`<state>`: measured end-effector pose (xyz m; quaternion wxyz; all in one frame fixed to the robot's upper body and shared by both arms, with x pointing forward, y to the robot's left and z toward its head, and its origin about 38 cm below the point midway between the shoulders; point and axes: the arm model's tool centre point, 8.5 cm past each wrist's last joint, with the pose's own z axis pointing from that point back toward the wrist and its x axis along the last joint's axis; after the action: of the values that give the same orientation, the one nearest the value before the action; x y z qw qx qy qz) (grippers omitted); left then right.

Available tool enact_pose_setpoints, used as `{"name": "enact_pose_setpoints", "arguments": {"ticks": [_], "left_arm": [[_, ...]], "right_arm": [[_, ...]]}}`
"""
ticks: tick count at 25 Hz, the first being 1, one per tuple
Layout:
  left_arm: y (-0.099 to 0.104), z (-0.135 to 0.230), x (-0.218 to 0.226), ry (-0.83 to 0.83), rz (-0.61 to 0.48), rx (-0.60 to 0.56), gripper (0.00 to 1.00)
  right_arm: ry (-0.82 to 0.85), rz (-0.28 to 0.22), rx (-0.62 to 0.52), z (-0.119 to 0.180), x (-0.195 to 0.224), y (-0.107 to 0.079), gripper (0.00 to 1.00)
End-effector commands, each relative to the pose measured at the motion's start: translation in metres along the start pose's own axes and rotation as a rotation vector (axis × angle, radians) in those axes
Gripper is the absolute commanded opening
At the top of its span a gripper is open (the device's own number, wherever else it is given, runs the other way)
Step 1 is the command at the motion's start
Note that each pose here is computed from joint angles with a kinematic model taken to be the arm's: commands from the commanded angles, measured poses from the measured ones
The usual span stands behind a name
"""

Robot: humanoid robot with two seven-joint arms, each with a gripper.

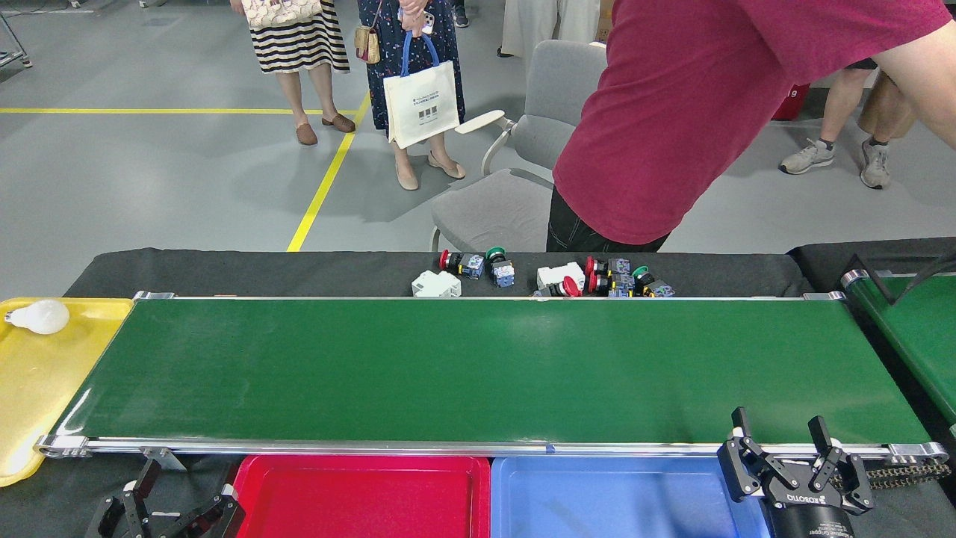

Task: Pick switch part from conveyor to tray

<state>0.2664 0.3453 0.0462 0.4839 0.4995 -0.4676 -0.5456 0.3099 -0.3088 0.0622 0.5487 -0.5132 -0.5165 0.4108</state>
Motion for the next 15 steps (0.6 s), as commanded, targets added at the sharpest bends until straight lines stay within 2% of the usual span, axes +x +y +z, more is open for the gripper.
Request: {"name": "enact_pose_setpoints", "arguments": {"ticks": [1,15], "left_arm": [[0.0035,-0.0003,-0.0031,0.008,-0.008,0.019,1.00],[0.0062,-0.0001,-0.0089,0.014,0.001,0.033,1.00]], "right_arm": [[-0.016,0.004,-0.022,-0.0046,0.0003,-0.0076,0.98],[-0.024,-0.006,-0.002,-0.0088,0.0044,-0.0078,0.98]]}}
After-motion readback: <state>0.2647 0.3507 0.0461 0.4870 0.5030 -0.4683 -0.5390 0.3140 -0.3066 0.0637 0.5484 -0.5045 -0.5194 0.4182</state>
